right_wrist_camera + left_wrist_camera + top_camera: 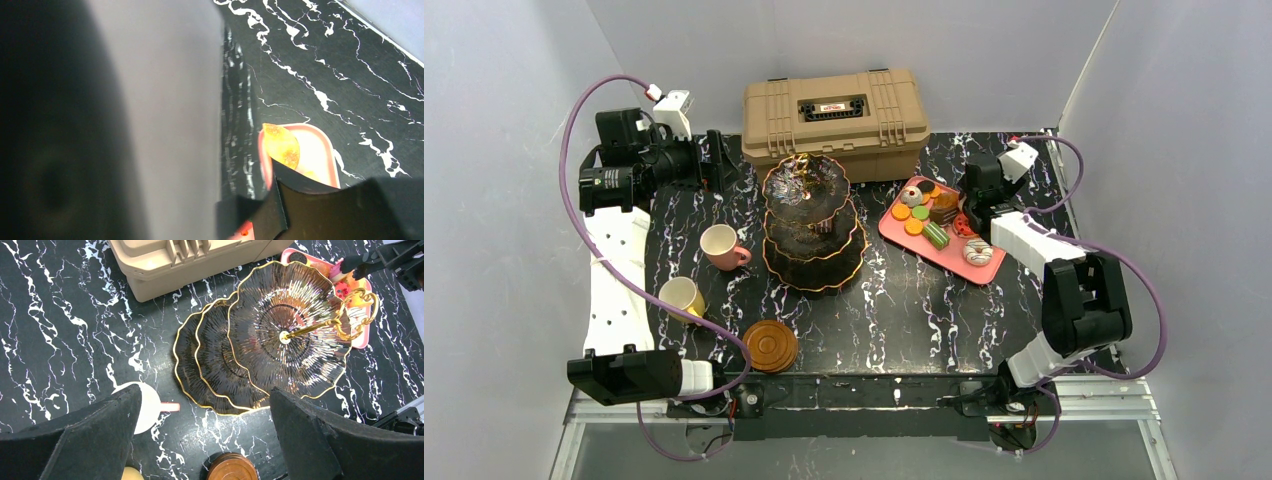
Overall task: Serve the afternoon tea
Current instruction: Pick up the desert from the tray, then place the desert on the desert table, then pick up the desert from the tray.
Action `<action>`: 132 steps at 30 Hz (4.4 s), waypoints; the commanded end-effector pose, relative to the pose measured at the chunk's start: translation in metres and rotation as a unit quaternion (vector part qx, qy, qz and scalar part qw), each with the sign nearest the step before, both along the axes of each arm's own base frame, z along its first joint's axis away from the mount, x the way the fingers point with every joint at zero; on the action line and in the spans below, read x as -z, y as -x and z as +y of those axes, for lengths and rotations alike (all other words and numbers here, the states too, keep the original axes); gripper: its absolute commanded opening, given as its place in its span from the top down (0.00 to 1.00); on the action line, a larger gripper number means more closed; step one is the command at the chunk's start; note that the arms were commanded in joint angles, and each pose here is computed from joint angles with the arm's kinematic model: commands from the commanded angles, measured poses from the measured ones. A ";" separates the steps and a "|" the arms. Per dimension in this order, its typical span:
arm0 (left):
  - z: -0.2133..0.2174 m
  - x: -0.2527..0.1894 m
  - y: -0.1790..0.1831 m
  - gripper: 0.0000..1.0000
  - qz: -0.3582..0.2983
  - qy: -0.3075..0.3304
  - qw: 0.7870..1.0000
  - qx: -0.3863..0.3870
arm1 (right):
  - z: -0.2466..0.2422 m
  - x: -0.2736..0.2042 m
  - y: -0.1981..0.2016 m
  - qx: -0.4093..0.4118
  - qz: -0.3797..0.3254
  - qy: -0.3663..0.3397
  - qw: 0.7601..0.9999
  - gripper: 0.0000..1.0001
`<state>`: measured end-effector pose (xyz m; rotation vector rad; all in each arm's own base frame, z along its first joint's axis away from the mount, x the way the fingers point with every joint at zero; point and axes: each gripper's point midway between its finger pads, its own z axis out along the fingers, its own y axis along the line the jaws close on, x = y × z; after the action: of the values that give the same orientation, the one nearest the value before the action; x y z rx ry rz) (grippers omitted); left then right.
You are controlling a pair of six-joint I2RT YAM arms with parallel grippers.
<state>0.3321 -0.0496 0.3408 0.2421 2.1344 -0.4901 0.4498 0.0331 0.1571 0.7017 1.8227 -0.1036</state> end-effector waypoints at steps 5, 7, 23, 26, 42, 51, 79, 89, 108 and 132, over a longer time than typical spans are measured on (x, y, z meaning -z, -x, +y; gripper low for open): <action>-0.002 -0.016 0.006 0.02 -0.023 0.006 1.000 0.008 | -0.006 -0.019 -0.009 0.039 -0.044 0.010 0.998 0.42; -0.001 -0.014 0.006 0.02 -0.020 0.006 1.000 0.007 | -0.007 -0.022 -0.006 0.040 -0.047 0.011 0.998 0.52; 0.008 -0.027 0.016 0.02 -0.048 0.012 0.999 -0.018 | 0.011 -0.064 -0.007 -0.019 -0.082 -0.020 0.996 0.84; 0.011 -0.026 0.024 0.02 -0.044 0.002 0.999 -0.015 | 0.023 -0.074 -0.006 -0.043 -0.095 -0.044 0.994 0.86; -0.002 -0.029 0.044 0.02 -0.014 0.034 0.999 0.008 | 0.130 -0.129 0.083 -0.249 -0.121 -0.185 0.943 0.91; -0.009 -0.040 0.059 0.02 -0.013 0.036 0.999 0.029 | 0.189 -0.099 0.138 -0.323 -0.081 -0.255 0.908 0.90; -0.016 -0.037 0.072 0.02 -0.016 0.025 0.997 0.069 | 0.238 0.003 0.124 -0.294 -0.049 -0.350 0.888 0.85; -0.015 -0.041 0.074 0.02 -0.028 0.014 0.997 0.075 | 0.233 0.003 0.117 -0.282 -0.055 -0.329 0.900 0.61; -0.019 -0.047 0.077 0.02 -0.036 0.021 0.996 0.080 | 0.209 -0.020 0.118 -0.276 -0.051 -0.244 0.928 0.35; -0.023 -0.049 0.065 0.02 -0.035 0.041 0.994 0.094 | 0.046 -0.059 0.065 -0.159 -0.042 -0.127 0.978 0.36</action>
<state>0.2698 -0.0682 0.3819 0.3983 2.0582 -0.6330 0.3799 0.0921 0.2156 0.6325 1.8250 0.4511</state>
